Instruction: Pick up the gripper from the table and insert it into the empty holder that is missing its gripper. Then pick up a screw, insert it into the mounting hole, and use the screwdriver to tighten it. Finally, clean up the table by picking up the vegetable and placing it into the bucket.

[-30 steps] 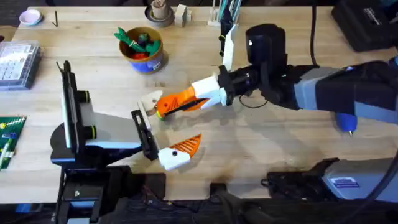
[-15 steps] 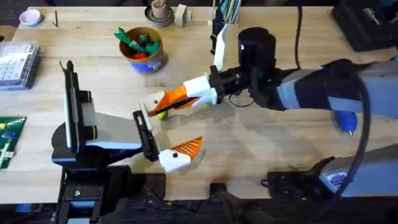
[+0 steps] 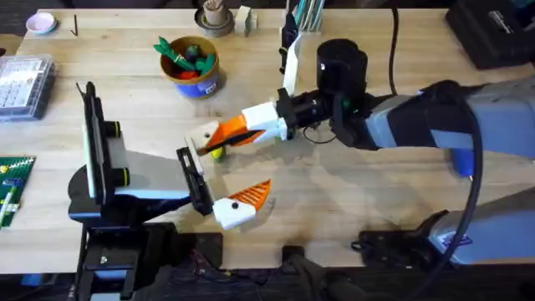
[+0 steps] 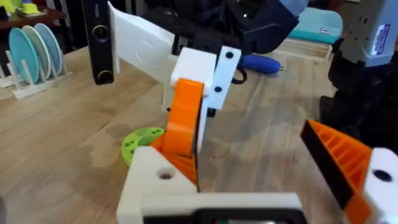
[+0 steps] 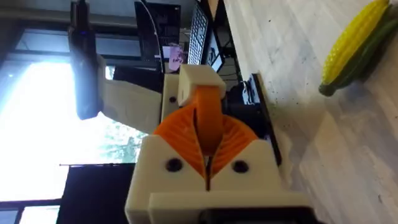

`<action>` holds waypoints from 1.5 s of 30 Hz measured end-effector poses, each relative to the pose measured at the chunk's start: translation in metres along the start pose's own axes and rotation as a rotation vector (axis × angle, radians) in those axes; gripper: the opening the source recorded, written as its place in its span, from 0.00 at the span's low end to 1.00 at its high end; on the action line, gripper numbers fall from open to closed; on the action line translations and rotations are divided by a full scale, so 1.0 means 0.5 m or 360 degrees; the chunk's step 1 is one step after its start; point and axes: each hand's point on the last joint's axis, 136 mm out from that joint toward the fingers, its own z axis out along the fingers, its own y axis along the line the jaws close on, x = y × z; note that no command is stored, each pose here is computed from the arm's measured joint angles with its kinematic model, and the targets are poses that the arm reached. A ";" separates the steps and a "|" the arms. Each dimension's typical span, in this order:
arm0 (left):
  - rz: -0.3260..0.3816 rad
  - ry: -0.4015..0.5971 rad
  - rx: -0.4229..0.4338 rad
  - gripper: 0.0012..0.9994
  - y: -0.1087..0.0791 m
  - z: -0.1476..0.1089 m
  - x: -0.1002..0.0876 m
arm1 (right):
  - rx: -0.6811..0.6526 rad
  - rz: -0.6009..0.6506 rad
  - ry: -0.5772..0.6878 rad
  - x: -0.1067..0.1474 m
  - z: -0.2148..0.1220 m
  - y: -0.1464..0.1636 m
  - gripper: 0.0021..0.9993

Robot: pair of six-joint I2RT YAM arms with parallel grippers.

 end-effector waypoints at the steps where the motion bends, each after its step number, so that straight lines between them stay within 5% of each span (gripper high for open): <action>1: 0.0000 0.0000 -0.0003 0.99 0.001 0.000 0.000 | 0.0001 0.0000 -0.0004 -0.001 0.000 0.000 0.00; 26: 0.0009 -0.0003 -0.0068 0.99 0.015 -0.002 -0.002 | 0.0004 -0.0017 -0.0060 -0.011 0.013 0.005 0.02; 40: 0.0027 0.0000 0.0053 0.99 -0.011 0.000 0.000 | -0.0055 0.0006 0.0087 0.017 0.003 0.010 0.25; 45: 0.0023 0.0002 0.0147 0.99 -0.033 0.001 0.002 | -0.0080 -0.0005 0.0157 0.035 0.009 0.015 0.45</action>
